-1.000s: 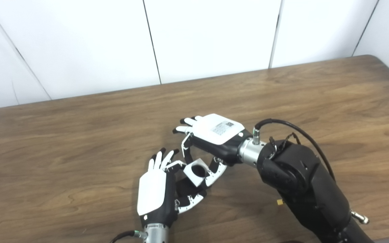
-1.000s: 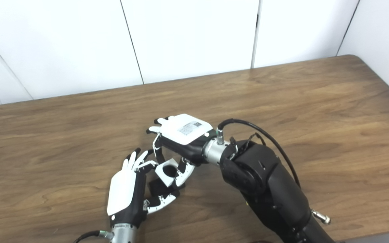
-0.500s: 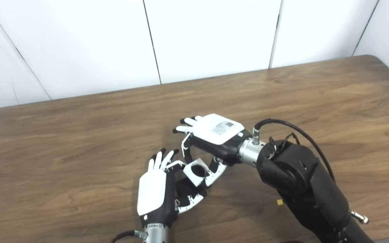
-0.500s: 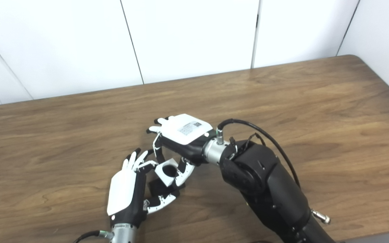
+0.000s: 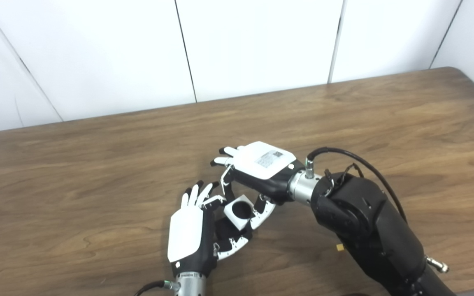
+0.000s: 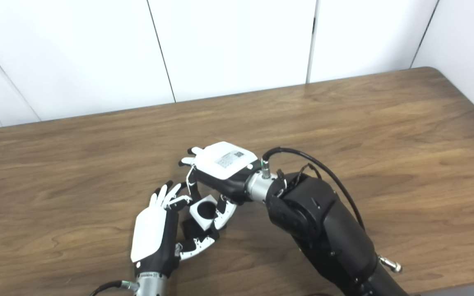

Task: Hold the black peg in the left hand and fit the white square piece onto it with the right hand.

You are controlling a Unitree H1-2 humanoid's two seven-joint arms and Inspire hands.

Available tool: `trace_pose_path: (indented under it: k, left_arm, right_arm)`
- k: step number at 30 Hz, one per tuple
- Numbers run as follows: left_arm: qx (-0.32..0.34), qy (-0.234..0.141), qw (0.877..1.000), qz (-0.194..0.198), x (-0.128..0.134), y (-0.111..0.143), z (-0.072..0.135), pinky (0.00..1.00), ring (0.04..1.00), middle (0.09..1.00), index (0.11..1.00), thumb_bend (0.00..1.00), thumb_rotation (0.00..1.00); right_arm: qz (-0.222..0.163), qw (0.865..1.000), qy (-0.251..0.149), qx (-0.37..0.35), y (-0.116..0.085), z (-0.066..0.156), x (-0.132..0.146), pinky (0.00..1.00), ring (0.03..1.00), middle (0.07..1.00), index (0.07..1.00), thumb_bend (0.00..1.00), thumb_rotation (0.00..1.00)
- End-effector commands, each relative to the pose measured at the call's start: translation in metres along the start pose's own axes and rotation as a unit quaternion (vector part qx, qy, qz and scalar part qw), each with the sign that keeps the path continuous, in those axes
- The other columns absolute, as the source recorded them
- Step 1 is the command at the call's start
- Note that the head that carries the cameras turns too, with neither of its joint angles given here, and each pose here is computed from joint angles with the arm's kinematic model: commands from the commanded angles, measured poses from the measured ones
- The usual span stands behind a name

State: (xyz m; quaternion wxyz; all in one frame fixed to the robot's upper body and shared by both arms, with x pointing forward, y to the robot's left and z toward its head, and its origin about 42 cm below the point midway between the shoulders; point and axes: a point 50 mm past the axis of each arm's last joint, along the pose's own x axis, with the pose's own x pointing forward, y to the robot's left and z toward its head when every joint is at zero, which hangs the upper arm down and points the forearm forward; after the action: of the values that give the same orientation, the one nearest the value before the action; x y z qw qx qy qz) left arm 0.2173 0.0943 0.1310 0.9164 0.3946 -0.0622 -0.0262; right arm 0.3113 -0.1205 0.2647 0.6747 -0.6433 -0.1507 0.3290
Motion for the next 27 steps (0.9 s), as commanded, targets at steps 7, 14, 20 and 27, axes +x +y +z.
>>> trace_pose_path:
  k: [7, 14, 20, 27]
  left_arm:
    - [-0.038, 0.023, 0.999, -0.023, -0.0182, -0.0306, 0.0244, 1.0, 0.985, 0.897, 0.49, 0.52, 0.08]
    - [-0.04, 0.024, 0.999, -0.023, -0.0198, -0.0294, 0.0244, 1.0, 0.988, 0.898, 0.491, 0.51, 0.08]
    - [-0.039, 0.027, 0.999, -0.019, -0.0209, -0.0282, 0.0227, 1.0, 0.979, 0.894, 0.642, 0.74, 0.23]
    - [-0.045, 0.031, 0.998, -0.007, -0.0207, -0.0246, 0.0185, 1.0, 0.972, 0.896, 0.804, 0.79, 0.27]
  right_arm:
    - [0.004, 0.999, 0.014, -0.042, -0.0031, -0.0066, -0.0001, 0.87, 1.0, 0.941, 0.556, 0.7, 0.19]
    - [0.009, 0.999, 0.022, -0.042, -0.0016, -0.0081, -0.0019, 0.85, 1.0, 0.952, 0.688, 0.94, 0.29]
    - [0.009, 0.999, 0.027, -0.035, -0.0009, -0.0092, -0.0031, 0.87, 1.0, 0.956, 0.707, 0.96, 0.32]
    - [0.004, 0.999, 0.029, -0.023, -0.0023, -0.0101, -0.0043, 0.86, 1.0, 0.954, 0.71, 0.96, 0.34]
